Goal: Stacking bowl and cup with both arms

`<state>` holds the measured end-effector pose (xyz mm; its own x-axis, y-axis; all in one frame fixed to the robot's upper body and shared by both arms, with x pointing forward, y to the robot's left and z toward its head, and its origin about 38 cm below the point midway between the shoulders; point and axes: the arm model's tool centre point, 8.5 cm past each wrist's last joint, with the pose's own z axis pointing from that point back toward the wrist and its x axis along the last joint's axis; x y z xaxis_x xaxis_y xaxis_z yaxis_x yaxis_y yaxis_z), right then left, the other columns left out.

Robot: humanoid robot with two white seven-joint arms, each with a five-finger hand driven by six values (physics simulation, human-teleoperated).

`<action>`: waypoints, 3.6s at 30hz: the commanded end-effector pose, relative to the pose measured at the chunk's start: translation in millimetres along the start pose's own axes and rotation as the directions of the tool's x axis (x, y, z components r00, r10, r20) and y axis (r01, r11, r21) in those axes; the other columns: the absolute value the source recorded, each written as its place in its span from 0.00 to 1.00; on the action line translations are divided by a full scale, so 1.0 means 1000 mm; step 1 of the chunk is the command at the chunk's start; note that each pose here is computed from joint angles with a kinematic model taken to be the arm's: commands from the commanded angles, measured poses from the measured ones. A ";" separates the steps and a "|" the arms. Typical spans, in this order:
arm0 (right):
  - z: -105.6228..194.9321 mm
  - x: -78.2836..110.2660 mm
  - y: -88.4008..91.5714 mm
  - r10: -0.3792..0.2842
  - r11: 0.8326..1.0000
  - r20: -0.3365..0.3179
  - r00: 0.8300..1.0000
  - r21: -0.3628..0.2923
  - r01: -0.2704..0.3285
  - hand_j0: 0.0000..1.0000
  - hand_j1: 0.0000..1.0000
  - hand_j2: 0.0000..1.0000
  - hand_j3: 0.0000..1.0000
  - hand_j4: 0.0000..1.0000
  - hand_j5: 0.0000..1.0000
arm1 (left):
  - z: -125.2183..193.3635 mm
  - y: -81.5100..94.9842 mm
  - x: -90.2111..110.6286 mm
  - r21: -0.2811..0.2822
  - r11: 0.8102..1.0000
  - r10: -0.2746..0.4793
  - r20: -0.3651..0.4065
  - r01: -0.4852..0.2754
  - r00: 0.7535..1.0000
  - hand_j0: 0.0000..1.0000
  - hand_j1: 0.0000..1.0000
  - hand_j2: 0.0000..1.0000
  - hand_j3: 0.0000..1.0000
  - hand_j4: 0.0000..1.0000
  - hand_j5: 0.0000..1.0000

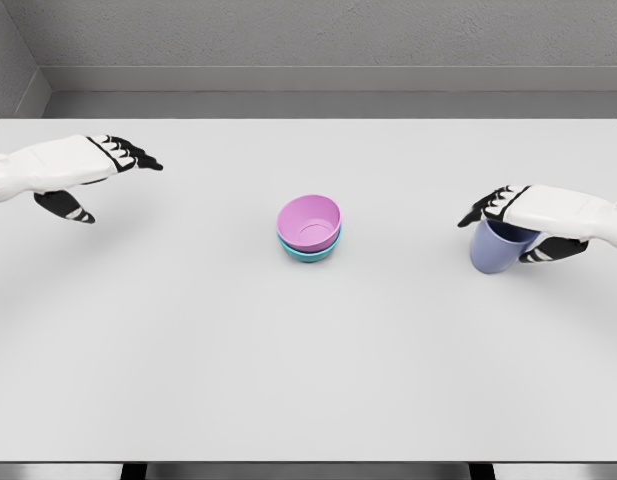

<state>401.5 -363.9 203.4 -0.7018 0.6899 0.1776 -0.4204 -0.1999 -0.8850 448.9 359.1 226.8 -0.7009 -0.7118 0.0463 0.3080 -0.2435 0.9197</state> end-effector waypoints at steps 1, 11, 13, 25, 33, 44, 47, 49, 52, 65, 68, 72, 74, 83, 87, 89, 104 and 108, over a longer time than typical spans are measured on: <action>0.000 0.000 0.001 -0.004 1.000 0.001 1.000 0.001 0.004 0.73 0.73 0.73 0.73 0.73 0.73 | 0.000 0.001 0.000 0.004 1.000 0.005 0.000 -0.005 1.000 1.00 1.00 1.00 1.00 1.00 1.00; 0.000 0.002 -0.005 0.007 1.000 0.008 1.000 -0.010 -0.007 0.74 0.74 0.74 0.74 0.74 0.74 | 0.000 0.000 0.000 0.003 1.000 0.004 0.000 -0.004 1.000 1.00 1.00 1.00 1.00 1.00 1.00; 0.000 0.003 -0.008 0.012 1.000 0.009 1.000 -0.016 -0.011 0.74 0.74 0.74 0.74 0.74 0.74 | 0.000 0.001 0.000 0.004 1.000 0.003 -0.001 -0.003 1.000 1.00 1.00 1.00 1.00 1.00 1.00; 0.000 0.006 -0.021 0.036 0.999 0.017 0.999 -0.039 -0.035 0.68 0.68 0.68 0.68 0.68 0.68 | 0.001 0.000 -0.001 0.002 1.000 0.004 -0.003 -0.004 1.000 1.00 1.00 1.00 1.00 1.00 1.00; 0.001 0.009 -0.033 0.060 0.997 0.021 0.998 -0.059 -0.059 0.69 0.69 0.69 0.69 0.69 0.69 | 0.001 0.001 -0.001 0.004 1.000 0.002 -0.002 -0.002 1.000 1.00 1.00 1.00 1.00 1.00 1.00; -0.002 0.022 -0.057 0.118 0.988 0.049 0.992 -0.104 -0.112 0.69 0.69 0.69 0.69 0.69 0.69 | 0.001 0.001 -0.001 0.003 1.000 0.004 -0.002 -0.004 1.000 1.00 1.00 1.00 1.00 1.00 1.00; -0.010 0.029 -0.065 0.130 0.984 0.073 0.989 -0.134 -0.120 0.69 0.69 0.69 0.69 0.69 0.69 | 0.002 0.001 -0.001 0.002 1.000 0.004 -0.004 -0.004 1.000 1.00 1.00 1.00 1.00 1.00 1.00; -0.011 0.030 -0.070 0.138 0.981 0.075 0.987 -0.144 -0.127 0.69 0.69 0.69 0.69 0.69 0.69 | 0.002 0.001 -0.001 0.003 1.000 0.003 -0.004 -0.003 1.000 1.00 1.00 1.00 1.00 1.00 1.00; -0.013 0.031 -0.070 0.139 0.981 0.080 0.987 -0.148 -0.126 0.69 0.69 0.69 0.69 0.69 0.69 | 0.002 0.001 -0.002 0.003 1.000 0.004 -0.005 -0.004 1.000 1.00 1.00 1.00 1.00 1.00 1.00; -0.026 0.050 -0.085 0.174 0.970 0.131 0.976 -0.196 -0.147 0.69 0.69 0.69 0.69 0.69 0.69 | 0.003 0.001 -0.002 0.002 1.000 0.003 -0.006 -0.003 1.000 1.00 1.00 1.00 1.00 1.00 1.00; -0.031 0.058 -0.088 0.188 0.965 0.153 0.970 -0.211 -0.154 0.69 0.69 0.69 0.69 0.69 0.69 | 0.003 0.001 -0.002 0.002 1.000 0.003 -0.006 -0.003 1.000 1.00 1.00 1.00 1.00 1.00 1.00; -0.037 0.070 -0.095 0.208 0.957 0.182 0.961 -0.241 -0.162 0.69 0.69 0.69 0.69 0.69 0.69 | 0.003 0.001 -0.002 0.002 1.000 0.003 -0.006 -0.003 1.000 1.00 1.00 1.00 1.00 1.00 1.00; -0.038 0.075 -0.098 0.221 0.953 0.192 0.956 -0.248 -0.171 0.69 0.69 0.69 0.69 0.69 0.69 | 0.003 0.001 -0.002 0.002 1.000 0.003 -0.006 -0.003 1.000 1.00 1.00 1.00 1.00 1.00 1.00; -0.044 0.090 -0.109 0.252 0.940 0.223 0.942 -0.288 -0.183 0.69 0.69 0.69 0.69 0.69 0.69 | 0.003 0.001 -0.002 0.002 1.000 0.003 -0.006 -0.003 1.000 1.00 1.00 1.00 1.00 1.00 1.00; -0.047 0.093 -0.113 0.257 0.936 0.233 0.938 -0.302 -0.182 0.69 0.69 0.69 0.69 0.69 0.69 | 0.003 0.001 -0.002 0.002 1.000 0.003 -0.006 -0.003 1.000 1.00 1.00 1.00 1.00 1.00 1.00; -0.049 0.096 -0.115 0.261 0.933 0.238 0.935 -0.309 -0.182 0.69 0.69 0.69 0.69 0.69 0.69 | 0.003 0.001 -0.002 0.002 1.000 0.003 -0.006 -0.003 1.000 1.00 1.00 1.00 1.00 1.00 1.00; -0.081 0.123 -0.123 0.281 0.928 0.322 0.904 -0.331 -0.170 0.69 0.69 0.69 0.69 0.69 0.69 | 0.003 0.001 -0.002 0.000 1.000 0.003 -0.007 -0.003 1.000 1.00 1.00 1.00 1.00 1.00 1.00; -0.085 0.124 -0.122 0.278 0.930 0.328 0.903 -0.325 -0.168 0.69 0.69 0.69 0.69 0.69 0.69 | 0.003 0.001 -0.002 0.000 1.000 0.003 -0.007 -0.003 1.000 1.00 1.00 1.00 1.00 1.00 1.00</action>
<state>414.3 -197.4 298.7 -0.9384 0.3427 0.0440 -0.0761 -0.0806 -0.9938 448.6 361.7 227.6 -0.6976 -0.7152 0.0424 0.3095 -0.2474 0.9182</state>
